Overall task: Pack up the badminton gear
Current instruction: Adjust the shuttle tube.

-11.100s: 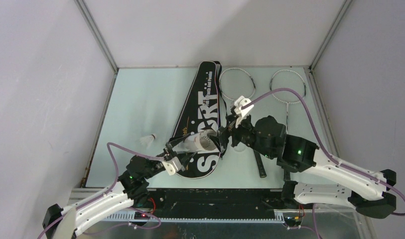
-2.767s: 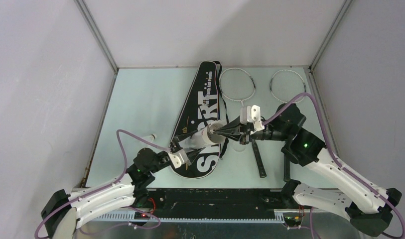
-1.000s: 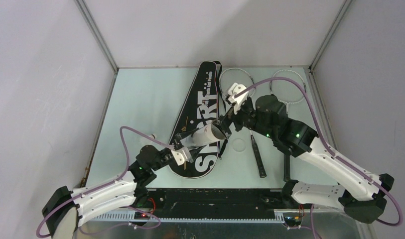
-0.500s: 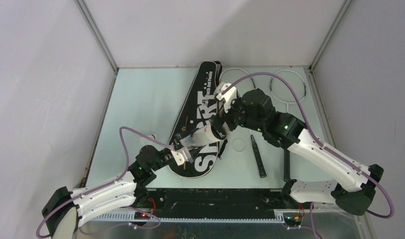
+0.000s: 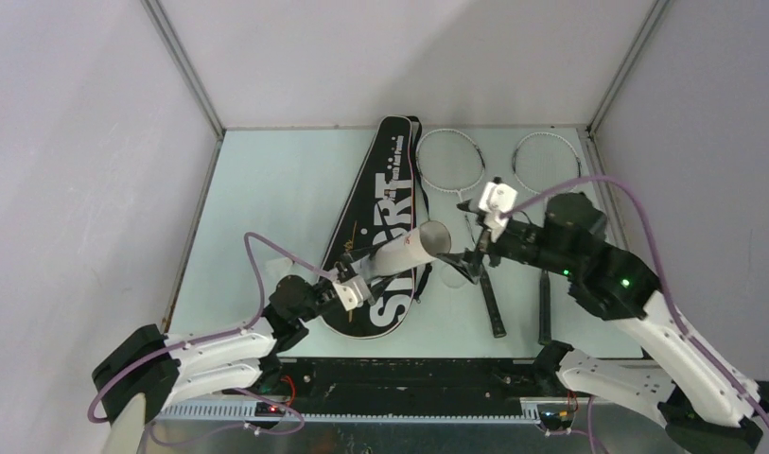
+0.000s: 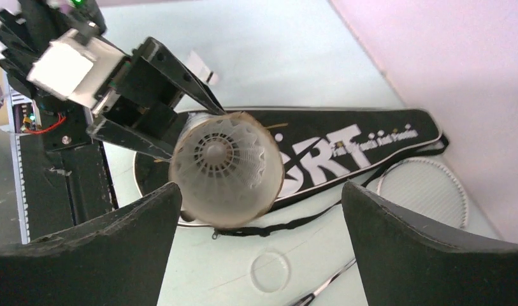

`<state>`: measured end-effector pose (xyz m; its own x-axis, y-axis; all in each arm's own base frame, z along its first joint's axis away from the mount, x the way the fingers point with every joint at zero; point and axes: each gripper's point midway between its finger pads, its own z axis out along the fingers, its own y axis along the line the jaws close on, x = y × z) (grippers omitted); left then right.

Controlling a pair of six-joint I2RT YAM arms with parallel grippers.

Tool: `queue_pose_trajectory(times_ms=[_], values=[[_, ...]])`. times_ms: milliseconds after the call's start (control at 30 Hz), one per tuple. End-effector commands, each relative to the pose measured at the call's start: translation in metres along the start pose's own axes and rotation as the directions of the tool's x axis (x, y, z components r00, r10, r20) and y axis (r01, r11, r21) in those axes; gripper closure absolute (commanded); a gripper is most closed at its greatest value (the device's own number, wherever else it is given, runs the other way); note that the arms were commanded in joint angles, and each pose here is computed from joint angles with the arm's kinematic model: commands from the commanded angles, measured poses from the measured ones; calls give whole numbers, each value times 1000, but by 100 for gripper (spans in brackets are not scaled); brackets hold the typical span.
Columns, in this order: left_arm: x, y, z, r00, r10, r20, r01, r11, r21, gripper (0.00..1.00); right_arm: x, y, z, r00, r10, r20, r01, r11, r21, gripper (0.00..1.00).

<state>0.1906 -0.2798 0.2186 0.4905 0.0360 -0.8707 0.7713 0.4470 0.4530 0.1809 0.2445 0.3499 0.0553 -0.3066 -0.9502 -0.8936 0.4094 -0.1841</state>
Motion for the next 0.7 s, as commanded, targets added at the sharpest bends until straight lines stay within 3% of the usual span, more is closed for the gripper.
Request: queue_pose_trajectory(times_ms=[0, 333, 533, 667], values=[[-5, 18, -2, 998, -33, 46, 38, 993, -111, 49, -16, 3, -21, 995, -61, 73, 63, 998, -18, 1], [-10, 29, -3, 999, -6, 45, 13, 988, -154, 49, -20, -47, -40, 992, 17, 129, -44, 977, 211, 1], [-12, 35, -1, 999, 13, 49, -4, 984, -180, 49, -11, -41, -37, 978, 26, 207, -52, 991, 120, 1], [-24, 46, 0, 995, -40, 86, 59, 972, -228, 49, 2, -30, -29, 980, 66, 186, -75, 996, 42, 1]])
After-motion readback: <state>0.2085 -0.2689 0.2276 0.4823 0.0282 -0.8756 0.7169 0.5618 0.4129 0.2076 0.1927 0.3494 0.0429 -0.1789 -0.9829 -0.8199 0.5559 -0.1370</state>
